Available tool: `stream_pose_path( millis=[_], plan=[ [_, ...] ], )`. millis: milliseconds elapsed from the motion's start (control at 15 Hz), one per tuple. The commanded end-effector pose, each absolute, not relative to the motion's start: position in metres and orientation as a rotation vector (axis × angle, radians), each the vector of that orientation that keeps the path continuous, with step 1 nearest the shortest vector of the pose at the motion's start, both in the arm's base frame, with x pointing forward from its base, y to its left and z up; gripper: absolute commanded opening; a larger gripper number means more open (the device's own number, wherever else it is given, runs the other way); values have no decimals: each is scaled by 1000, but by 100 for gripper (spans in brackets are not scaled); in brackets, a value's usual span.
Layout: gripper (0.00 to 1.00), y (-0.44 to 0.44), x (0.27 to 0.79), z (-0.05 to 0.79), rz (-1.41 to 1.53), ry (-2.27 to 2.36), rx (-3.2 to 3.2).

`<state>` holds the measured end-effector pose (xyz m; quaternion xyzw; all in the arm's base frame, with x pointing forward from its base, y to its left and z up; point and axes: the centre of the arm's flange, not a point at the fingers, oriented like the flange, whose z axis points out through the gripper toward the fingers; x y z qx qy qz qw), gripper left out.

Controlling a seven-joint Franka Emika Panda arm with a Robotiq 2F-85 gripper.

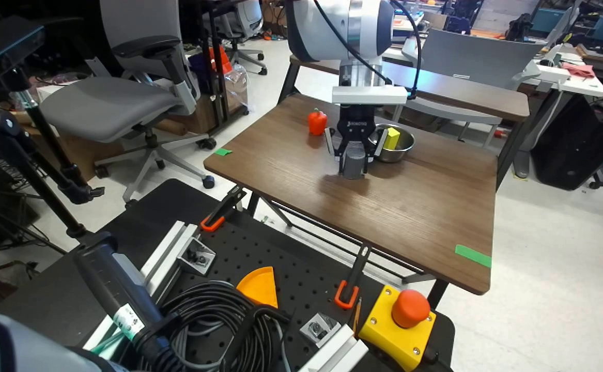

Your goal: Pick the gray object and move it to the left on the table

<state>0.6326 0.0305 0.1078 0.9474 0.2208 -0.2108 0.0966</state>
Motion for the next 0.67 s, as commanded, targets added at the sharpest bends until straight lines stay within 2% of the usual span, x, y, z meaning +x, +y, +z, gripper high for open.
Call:
stream_pose_path(
  millis=[0, 67, 133, 533, 600],
  plan=[
    [87, 18, 617, 111, -668, 698, 2815],
    [95, 13, 615, 119, -695, 703, 2828],
    [99, 7, 614, 128, -720, 696, 2843],
    [100, -46, 597, 208, -591, 512, 3085],
    [100, -33, 618, 173, -640, 532, 2990]
  ],
)
